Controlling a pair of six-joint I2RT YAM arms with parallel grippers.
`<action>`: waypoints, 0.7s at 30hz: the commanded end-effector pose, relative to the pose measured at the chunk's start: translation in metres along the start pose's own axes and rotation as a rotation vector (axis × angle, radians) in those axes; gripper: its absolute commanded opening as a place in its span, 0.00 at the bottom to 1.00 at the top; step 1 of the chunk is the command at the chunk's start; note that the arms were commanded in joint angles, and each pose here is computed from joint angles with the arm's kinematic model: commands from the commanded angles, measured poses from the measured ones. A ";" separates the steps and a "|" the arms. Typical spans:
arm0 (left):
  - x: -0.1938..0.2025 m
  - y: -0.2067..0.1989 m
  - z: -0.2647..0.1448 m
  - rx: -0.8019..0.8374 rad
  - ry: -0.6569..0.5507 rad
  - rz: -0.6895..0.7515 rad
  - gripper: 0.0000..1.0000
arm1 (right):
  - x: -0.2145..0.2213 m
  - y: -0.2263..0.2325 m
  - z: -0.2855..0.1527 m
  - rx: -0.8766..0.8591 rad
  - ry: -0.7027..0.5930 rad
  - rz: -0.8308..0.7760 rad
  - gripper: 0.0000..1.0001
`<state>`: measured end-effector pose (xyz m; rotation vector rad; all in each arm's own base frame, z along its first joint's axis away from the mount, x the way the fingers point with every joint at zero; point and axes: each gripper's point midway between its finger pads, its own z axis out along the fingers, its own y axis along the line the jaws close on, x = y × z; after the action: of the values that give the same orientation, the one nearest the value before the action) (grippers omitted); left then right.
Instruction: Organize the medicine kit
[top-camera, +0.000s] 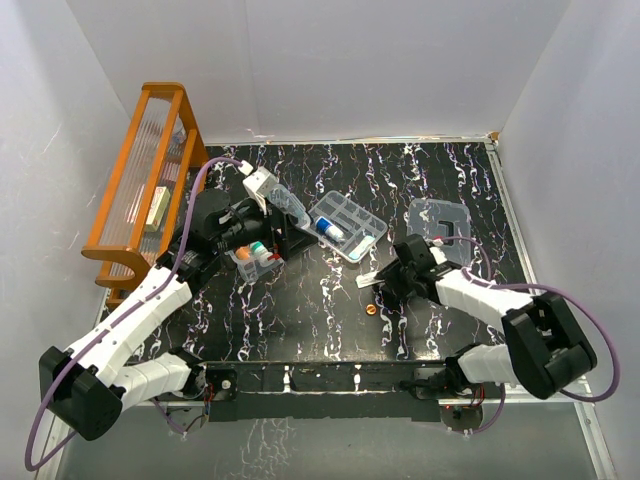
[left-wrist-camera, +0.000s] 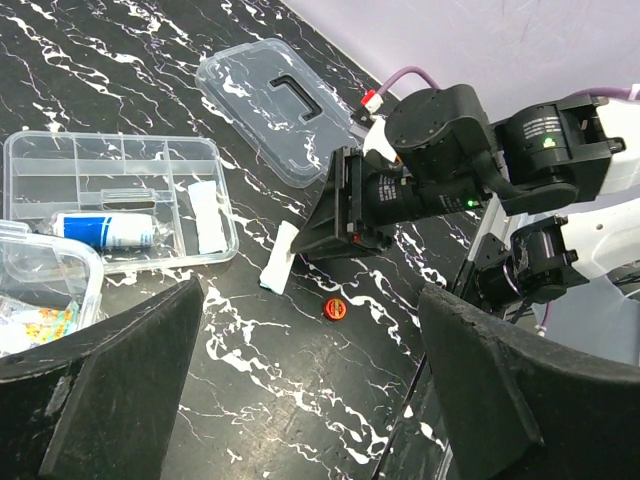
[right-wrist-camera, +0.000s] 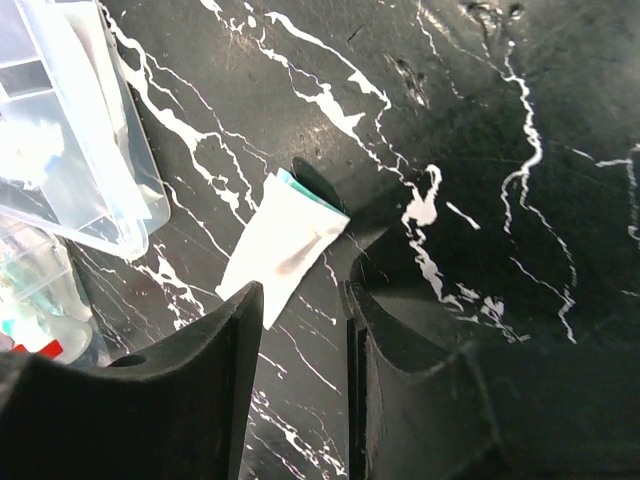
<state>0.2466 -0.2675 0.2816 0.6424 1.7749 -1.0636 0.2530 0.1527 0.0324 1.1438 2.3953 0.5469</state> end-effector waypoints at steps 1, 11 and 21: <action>-0.012 -0.009 -0.005 0.019 -0.041 0.031 0.87 | -0.005 0.026 0.010 -0.092 -0.020 0.024 0.34; -0.022 0.000 -0.012 -0.049 -0.029 0.145 0.89 | -0.020 0.004 0.027 0.058 -0.094 -0.081 0.33; -0.038 0.013 -0.030 -0.185 -0.140 0.149 0.90 | -0.031 0.024 0.038 0.113 -0.077 -0.396 0.31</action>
<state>0.2558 -0.2490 0.2881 0.6462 1.7435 -0.8882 0.3041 0.1548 0.0256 0.8872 2.4273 0.3616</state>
